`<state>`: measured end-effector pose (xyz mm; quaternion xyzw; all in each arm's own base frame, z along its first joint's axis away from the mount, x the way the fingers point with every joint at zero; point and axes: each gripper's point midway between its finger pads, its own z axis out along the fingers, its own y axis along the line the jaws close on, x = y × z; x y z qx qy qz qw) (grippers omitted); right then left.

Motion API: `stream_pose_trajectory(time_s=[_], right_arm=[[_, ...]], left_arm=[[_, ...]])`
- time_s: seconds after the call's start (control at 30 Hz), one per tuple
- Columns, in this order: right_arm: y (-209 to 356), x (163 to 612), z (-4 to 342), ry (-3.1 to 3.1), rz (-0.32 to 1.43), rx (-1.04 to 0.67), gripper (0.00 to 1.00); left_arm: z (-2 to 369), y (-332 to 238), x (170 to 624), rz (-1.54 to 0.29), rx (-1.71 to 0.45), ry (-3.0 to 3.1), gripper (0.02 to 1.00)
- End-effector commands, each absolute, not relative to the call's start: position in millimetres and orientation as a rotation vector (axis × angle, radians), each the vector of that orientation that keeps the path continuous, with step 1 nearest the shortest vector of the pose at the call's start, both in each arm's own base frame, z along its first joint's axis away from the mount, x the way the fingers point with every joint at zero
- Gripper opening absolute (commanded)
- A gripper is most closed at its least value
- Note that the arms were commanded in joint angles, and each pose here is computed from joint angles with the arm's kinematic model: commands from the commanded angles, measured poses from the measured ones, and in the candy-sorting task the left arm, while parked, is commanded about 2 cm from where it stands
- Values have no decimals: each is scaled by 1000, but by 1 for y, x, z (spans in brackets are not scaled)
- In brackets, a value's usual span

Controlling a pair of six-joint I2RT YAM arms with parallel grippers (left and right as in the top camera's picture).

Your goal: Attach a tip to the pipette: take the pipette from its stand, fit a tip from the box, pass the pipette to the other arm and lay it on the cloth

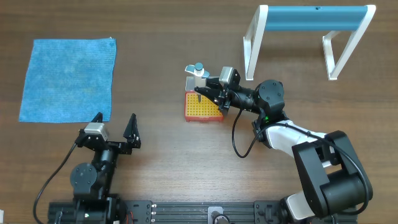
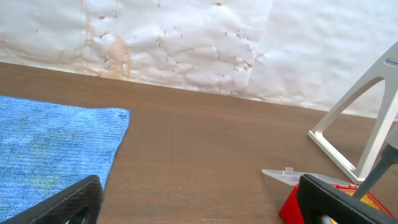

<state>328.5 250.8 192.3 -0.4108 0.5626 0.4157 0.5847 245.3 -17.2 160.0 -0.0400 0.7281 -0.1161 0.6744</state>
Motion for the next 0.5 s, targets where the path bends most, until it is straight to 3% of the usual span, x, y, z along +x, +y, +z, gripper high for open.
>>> stream_pose_trajectory(time_s=[0.03, 0.5], right_arm=[[252, 331, 183, 1327, 966, -953, 75], [249, 340, 180, 1347, 924, -923, 75]], left_arm=[[159, -16, 245, -267, -109, 1639, 998], [159, -16, 245, -267, -109, 1639, 998]])
